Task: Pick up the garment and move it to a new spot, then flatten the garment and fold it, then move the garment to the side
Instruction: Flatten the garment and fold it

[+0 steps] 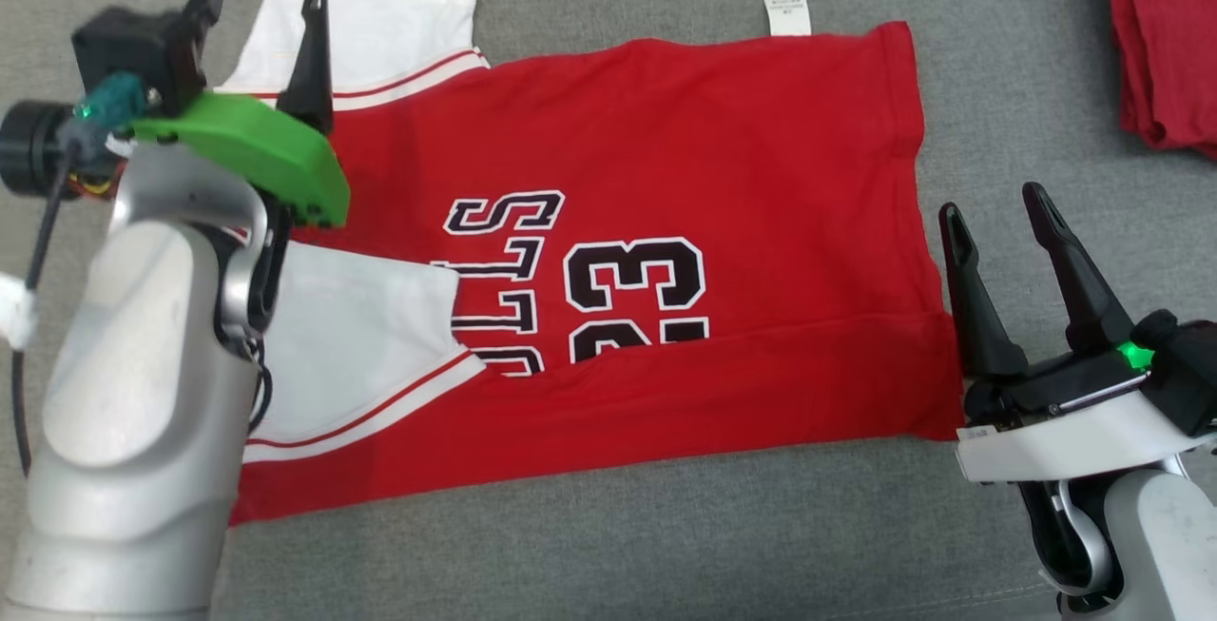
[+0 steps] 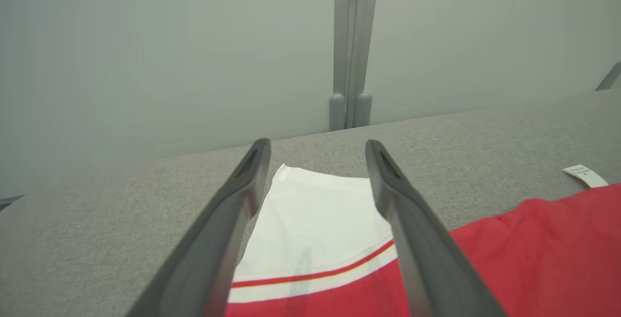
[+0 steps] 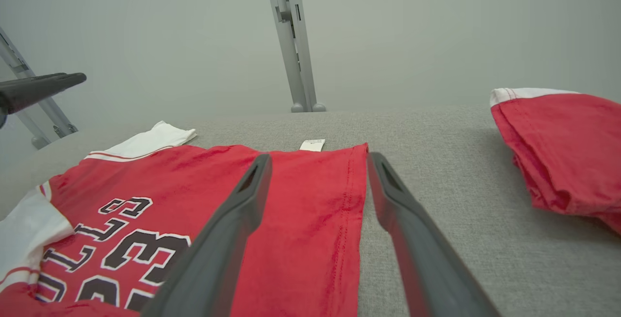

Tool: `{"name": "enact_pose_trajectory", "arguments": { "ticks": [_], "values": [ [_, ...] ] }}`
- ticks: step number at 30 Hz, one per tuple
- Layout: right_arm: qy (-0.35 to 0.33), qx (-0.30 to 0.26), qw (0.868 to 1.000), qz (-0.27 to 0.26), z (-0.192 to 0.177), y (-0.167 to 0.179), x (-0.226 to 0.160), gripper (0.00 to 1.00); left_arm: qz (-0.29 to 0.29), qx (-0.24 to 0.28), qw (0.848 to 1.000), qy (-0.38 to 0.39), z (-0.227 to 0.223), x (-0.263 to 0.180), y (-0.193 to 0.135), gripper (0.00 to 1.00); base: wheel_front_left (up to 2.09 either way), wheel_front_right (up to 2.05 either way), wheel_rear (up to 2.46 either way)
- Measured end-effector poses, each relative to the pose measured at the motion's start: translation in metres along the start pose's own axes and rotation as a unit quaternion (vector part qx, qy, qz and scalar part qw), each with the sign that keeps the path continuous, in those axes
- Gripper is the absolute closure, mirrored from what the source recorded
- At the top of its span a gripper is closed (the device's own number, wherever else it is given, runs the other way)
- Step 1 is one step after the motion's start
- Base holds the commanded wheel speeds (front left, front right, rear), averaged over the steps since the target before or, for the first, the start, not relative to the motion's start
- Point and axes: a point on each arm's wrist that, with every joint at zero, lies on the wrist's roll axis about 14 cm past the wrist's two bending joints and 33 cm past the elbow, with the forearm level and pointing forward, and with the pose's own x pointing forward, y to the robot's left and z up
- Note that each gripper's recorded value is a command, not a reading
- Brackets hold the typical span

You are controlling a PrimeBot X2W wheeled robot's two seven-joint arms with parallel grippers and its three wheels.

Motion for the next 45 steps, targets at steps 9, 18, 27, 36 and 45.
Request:
{"name": "enact_pose_trajectory", "arguments": {
  "ticks": [9,18,27,36,45],
  "values": [
    [0.025,0.008,0.999,-0.024,-0.027,-0.018,0.005,0.0,-0.024,-0.001,0.992,0.126,-0.061,0.065,0.019,0.0,0.0,0.0,0.0],
    [0.048,0.009,0.998,-0.051,-0.047,-0.036,0.001,0.0,-0.009,-0.04,0.974,0.221,-0.118,0.087,0.043,0.0,0.0,0.0,0.0],
    [0.052,0.001,0.997,-0.053,-0.051,-0.054,0.018,0.0,-0.018,-0.039,0.966,0.255,-0.125,0.09,0.041,1.0,0.0,0.0,0.0],
    [0.073,0.005,0.997,-0.005,-0.06,-0.058,0.072,0.0,-0.026,-0.031,0.976,0.213,-0.11,0.095,0.039,1.0,0.0,0.0,0.0],
    [0.114,-0.003,0.993,0.039,-0.076,-0.054,0.118,0.0,-0.037,-0.025,0.985,0.165,-0.091,0.095,0.036,1.0,0.0,0.0,0.0]
  ]
}}
